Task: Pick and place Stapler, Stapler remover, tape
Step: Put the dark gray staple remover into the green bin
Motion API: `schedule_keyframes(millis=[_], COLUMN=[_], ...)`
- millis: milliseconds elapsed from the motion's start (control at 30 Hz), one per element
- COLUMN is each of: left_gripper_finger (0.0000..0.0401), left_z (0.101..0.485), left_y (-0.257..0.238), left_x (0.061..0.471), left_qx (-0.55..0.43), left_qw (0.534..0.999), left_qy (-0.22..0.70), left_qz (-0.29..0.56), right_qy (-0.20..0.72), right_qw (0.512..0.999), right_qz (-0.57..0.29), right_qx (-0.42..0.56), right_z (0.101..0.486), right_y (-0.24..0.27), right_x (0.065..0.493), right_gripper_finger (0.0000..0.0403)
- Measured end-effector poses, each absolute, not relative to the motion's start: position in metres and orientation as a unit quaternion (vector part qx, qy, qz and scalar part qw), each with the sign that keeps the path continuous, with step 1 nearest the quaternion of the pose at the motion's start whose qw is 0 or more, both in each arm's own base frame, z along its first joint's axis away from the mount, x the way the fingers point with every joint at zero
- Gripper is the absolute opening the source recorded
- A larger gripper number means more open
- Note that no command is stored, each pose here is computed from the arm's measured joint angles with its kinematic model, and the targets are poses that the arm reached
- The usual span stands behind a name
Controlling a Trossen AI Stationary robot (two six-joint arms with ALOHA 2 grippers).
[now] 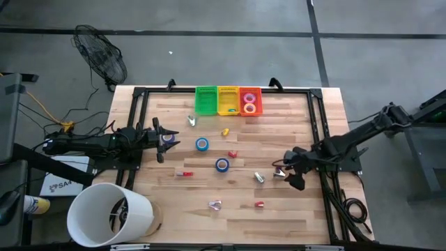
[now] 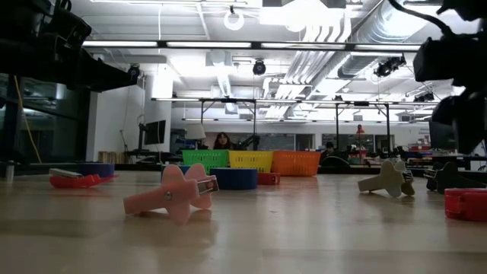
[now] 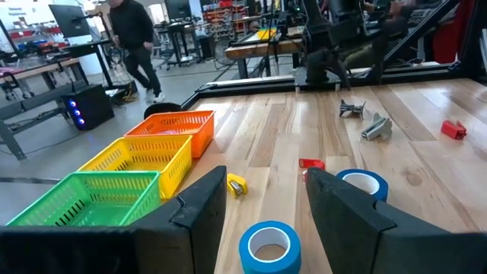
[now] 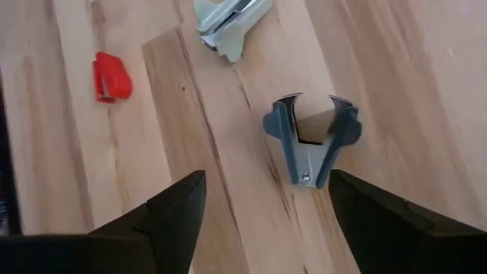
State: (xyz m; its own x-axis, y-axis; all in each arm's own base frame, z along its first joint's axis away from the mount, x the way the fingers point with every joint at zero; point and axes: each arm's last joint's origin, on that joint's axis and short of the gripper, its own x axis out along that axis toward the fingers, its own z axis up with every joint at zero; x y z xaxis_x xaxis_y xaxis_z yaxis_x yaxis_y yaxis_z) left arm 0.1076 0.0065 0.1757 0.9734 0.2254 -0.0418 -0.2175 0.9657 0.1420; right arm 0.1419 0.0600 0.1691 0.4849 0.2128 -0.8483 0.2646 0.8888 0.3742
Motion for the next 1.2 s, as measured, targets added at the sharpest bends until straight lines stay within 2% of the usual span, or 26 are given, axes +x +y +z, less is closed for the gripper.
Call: schedule_keyframes(millis=[300,467,767,1200], left_gripper_finger=[0.0179,0.0179,0.0179,0.0179], left_z=[0.176,0.176,0.176,0.176], left_y=[0.006,0.007,0.007,0.007], left_x=[0.108,0.108,0.108,0.108], left_qx=[0.069,0.069,0.069,0.069], left_qw=[0.991,0.991,0.991,0.991], left_qy=[0.029,0.029,0.029,0.029], left_qz=[0.112,0.112,0.112,0.112], right_qy=[0.493,0.482,0.501,0.516], right_qw=[0.847,0.855,0.851,0.838], right_qz=[-0.051,-0.035,-0.05,-0.072], right_qx=[0.194,0.189,0.145,0.16], right_z=[0.15,0.147,0.135,0.119], right_y=[0.062,0.063,0.065,0.072], right_x=[0.133,0.135,0.142,0.155], right_gripper_finger=[0.0265,0.0265,0.0265,0.0261])
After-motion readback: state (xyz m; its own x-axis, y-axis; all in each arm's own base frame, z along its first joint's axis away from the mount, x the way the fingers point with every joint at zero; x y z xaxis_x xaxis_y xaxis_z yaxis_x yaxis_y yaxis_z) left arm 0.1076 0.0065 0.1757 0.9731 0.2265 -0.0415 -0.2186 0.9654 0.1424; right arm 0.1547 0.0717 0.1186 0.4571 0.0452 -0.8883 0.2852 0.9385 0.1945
